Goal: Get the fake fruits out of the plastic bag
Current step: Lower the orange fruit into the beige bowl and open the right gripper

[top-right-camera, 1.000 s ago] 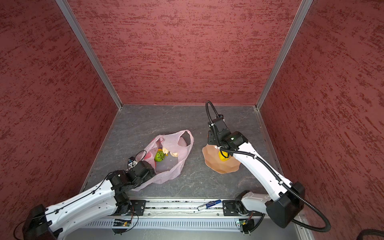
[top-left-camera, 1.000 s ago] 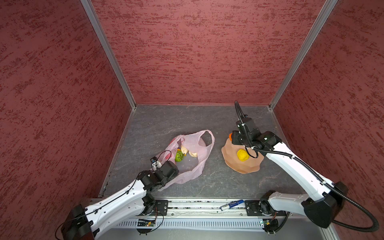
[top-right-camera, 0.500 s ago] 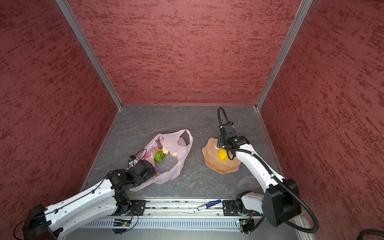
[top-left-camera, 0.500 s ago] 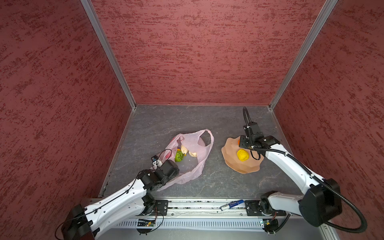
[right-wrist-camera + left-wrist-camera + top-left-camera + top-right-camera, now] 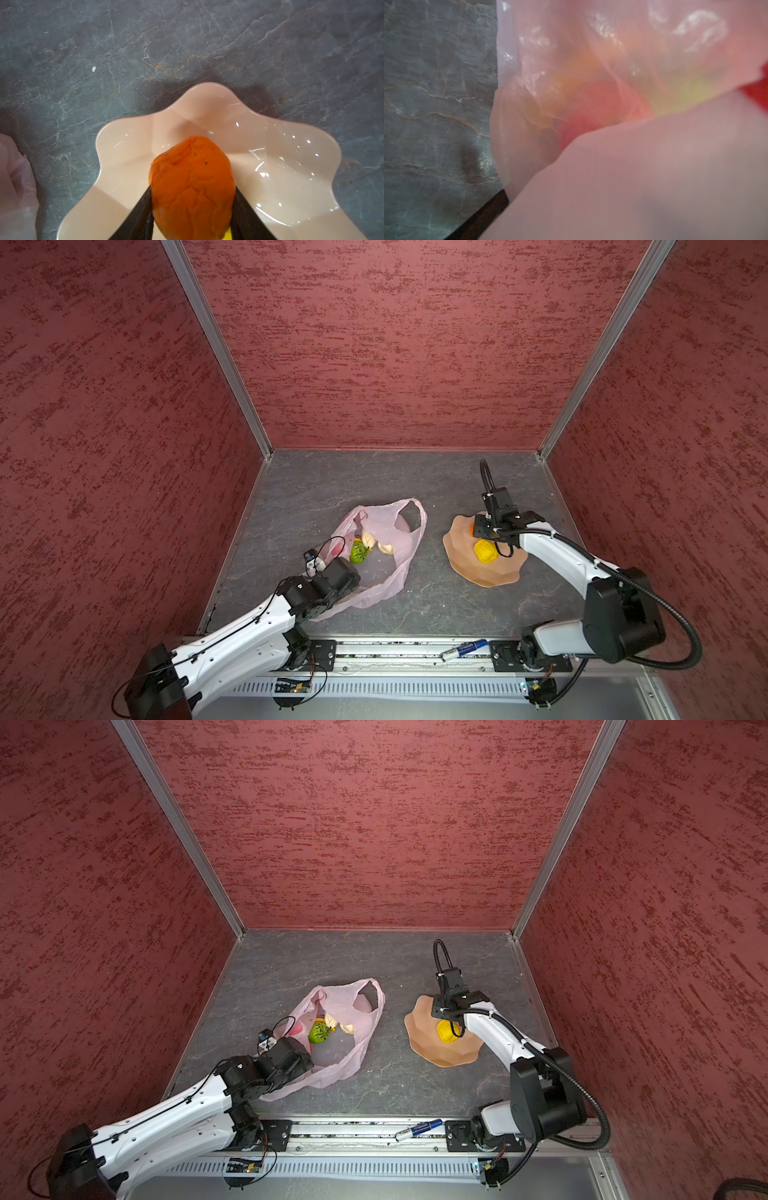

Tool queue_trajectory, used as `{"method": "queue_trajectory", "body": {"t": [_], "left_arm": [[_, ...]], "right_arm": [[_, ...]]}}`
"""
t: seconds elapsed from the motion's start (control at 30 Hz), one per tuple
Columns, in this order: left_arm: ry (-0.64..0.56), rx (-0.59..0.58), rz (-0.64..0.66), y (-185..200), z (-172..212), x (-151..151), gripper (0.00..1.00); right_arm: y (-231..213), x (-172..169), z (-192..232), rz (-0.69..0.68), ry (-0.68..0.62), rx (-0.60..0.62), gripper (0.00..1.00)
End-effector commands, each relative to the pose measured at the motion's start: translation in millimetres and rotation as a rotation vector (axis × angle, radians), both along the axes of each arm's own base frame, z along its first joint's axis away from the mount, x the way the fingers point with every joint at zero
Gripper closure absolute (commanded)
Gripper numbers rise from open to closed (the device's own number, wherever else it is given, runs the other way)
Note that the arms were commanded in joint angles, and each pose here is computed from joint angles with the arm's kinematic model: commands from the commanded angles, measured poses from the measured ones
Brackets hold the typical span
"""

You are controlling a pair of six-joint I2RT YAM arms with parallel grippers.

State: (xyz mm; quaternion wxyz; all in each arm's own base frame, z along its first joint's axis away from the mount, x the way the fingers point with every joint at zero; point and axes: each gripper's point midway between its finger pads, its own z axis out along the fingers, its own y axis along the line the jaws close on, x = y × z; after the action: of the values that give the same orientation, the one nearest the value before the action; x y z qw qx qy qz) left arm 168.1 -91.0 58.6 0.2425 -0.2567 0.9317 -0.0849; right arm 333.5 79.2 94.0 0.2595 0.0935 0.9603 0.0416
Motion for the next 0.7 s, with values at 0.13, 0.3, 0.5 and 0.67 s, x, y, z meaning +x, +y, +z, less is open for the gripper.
{"method": "queue_trajectory", "body": {"t": [0.13,0.3,0.5,0.67], "left_arm": [[-0.008,-0.002,-0.013,-4.4,6.0,5.1,0.02],[-0.006,-0.003,-0.019,-5.8,5.8,5.4,0.02],[-0.009,-0.006,-0.018,-5.5,6.5,5.0,0.02],[-0.004,-0.002,-0.018,-4.5,4.3,3.9,0.02]], "right_arm": [[1.2,-2.3,-13.7,0.004,0.010,0.018,0.71],[-0.6,-5.2,-18.5,-0.002,0.017,0.013,0.61],[-2.1,-3.3,-15.6,-0.003,0.012,0.001,0.46],[-3.6,-1.7,-11.3,-0.004,0.010,-0.011,0.37]]}}
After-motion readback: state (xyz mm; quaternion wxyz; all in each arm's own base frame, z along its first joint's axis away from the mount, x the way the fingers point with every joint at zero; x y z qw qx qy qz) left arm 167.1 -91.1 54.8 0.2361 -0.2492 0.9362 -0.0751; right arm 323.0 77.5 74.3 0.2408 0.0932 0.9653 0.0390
